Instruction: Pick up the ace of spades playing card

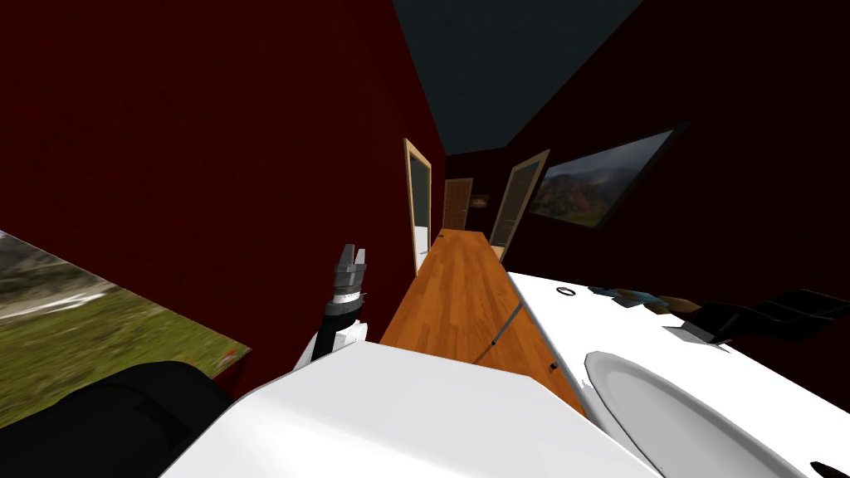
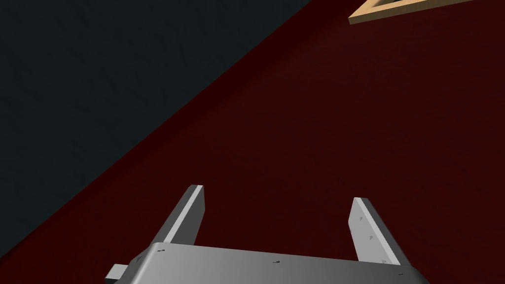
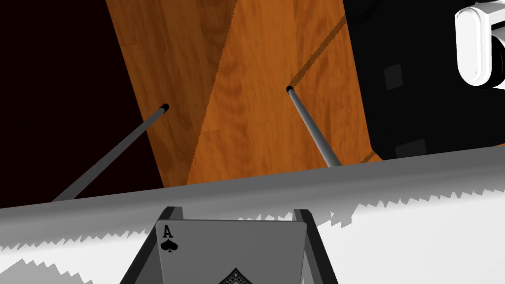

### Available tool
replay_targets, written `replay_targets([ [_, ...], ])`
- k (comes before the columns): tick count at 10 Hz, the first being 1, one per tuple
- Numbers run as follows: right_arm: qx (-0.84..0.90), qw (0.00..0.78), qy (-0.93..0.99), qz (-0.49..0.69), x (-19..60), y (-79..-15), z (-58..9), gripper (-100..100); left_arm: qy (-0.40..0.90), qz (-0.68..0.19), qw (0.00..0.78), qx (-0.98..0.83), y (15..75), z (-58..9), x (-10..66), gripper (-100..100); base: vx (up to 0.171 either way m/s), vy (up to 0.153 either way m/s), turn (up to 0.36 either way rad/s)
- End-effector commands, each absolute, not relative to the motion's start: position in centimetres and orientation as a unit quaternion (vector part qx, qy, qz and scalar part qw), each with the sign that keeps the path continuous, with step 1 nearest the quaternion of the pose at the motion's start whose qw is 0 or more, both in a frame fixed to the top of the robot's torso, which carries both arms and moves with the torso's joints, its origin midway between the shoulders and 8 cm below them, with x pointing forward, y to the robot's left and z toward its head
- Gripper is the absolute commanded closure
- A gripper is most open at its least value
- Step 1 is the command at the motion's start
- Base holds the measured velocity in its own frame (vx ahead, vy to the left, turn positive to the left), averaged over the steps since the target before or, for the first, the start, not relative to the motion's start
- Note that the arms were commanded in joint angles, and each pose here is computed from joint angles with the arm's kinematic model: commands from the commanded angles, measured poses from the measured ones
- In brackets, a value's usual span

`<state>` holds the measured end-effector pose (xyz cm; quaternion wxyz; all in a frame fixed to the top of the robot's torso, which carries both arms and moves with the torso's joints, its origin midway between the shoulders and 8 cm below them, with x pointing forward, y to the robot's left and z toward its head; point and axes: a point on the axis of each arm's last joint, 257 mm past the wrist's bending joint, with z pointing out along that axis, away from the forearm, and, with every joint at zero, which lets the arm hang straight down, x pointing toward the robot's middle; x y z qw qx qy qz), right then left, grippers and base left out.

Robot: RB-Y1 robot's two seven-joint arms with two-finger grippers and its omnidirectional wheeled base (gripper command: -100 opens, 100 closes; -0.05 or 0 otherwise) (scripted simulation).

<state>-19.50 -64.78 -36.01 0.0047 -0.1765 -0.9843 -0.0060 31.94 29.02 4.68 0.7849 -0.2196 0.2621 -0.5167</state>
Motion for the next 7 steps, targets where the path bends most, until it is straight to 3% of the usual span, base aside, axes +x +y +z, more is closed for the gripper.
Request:
replay_targets([
  [1, -0.177, 0.005, -0.984, -0.006, -19.5, -64.8, -36.0, 100, 0.262, -0.517, 0.785, -0.220, 29.0, 4.7, 31.9, 0, 0.000, 0.000, 0.000],
  [2, -0.177, 0.005, -0.984, -0.006, -19.5, -64.8, -36.0, 100, 0.262, -0.517, 0.785, -0.220, 29.0, 4.7, 31.9, 0, 0.000, 0.000, 0.000],
  [3, -0.177, 0.005, -0.984, -0.006, -19.5, -64.8, -36.0, 0, 0.262, -0.517, 0.785, -0.220, 29.0, 4.7, 31.9, 0, 0.000, 0.000, 0.000],
  [4, -0.175, 0.005, -0.985, -0.005, -19.0, -65.3, -35.2, 100, 0.262, -0.517, 0.785, -0.220, 29.0, 4.7, 31.9, 0, -0.003, 0.016, -0.061],
  [7, -0.172, 0.005, -0.985, -0.003, -18.6, -65.9, -34.5, 100, 0.262, -0.517, 0.785, -0.220, 29.0, 4.7, 31.9, 0, -0.005, 0.028, -0.039],
])
